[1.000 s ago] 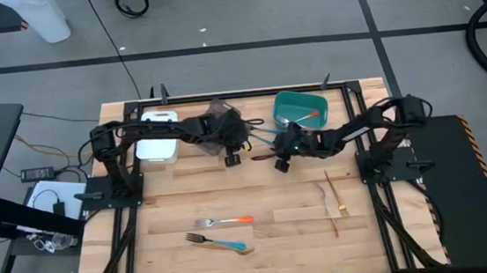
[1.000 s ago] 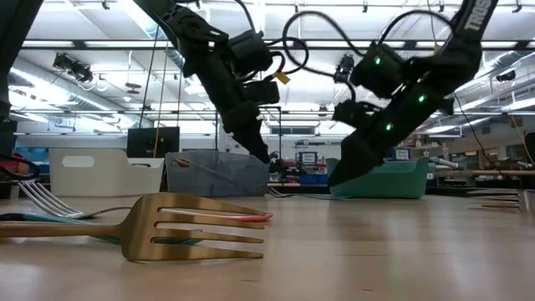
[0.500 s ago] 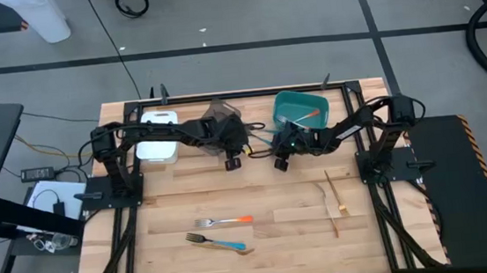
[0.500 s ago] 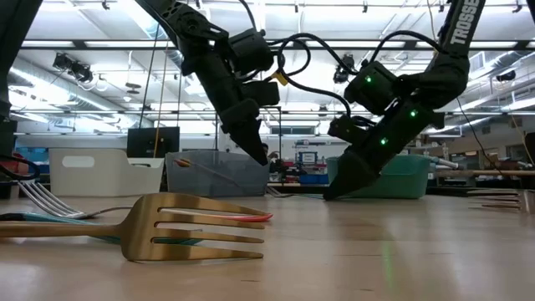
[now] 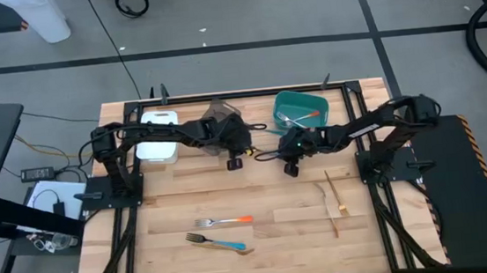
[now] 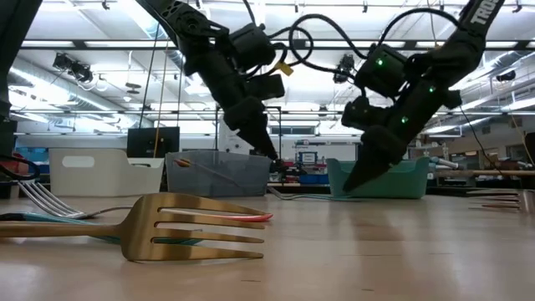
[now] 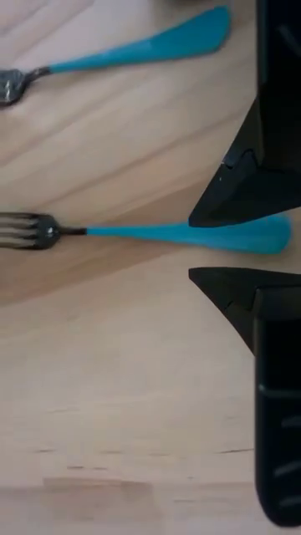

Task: Sort silverware by color (type)
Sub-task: Put the middle blue fork into the white bin

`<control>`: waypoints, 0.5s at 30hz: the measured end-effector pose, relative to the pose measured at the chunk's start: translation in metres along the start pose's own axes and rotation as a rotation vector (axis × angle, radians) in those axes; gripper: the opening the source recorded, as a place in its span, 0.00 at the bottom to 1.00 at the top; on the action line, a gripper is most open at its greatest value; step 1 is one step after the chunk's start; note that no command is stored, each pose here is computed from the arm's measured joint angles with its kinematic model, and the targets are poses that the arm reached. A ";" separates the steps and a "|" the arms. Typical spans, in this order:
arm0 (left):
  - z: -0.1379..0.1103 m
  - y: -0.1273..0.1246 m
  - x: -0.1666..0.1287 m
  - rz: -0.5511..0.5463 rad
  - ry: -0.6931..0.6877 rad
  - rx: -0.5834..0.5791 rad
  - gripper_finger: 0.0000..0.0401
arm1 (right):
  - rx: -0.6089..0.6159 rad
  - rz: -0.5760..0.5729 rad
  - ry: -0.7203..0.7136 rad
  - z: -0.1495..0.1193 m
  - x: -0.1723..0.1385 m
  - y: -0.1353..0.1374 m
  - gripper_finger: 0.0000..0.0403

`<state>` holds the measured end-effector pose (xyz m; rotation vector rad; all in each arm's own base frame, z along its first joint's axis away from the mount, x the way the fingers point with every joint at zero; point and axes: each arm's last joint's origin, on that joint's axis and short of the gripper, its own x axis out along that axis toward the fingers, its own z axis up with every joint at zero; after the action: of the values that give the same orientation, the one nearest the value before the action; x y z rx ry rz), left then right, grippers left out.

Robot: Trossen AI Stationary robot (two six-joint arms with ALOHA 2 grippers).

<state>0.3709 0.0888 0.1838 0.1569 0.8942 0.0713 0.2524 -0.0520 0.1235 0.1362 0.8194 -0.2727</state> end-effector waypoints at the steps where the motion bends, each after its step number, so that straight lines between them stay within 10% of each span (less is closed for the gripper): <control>1: 0.002 -0.001 0.000 0.003 -0.017 0.007 0.14 | -0.001 0.000 0.009 0.000 -0.002 0.000 0.24; 15: 0.007 -0.004 0.033 0.012 -0.101 0.018 0.37 | 0.018 -0.027 -0.035 0.005 -0.031 0.020 0.24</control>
<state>0.3967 0.0879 0.1616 0.1811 0.7933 0.0664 0.2419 -0.0280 0.1500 0.1370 0.7844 -0.3071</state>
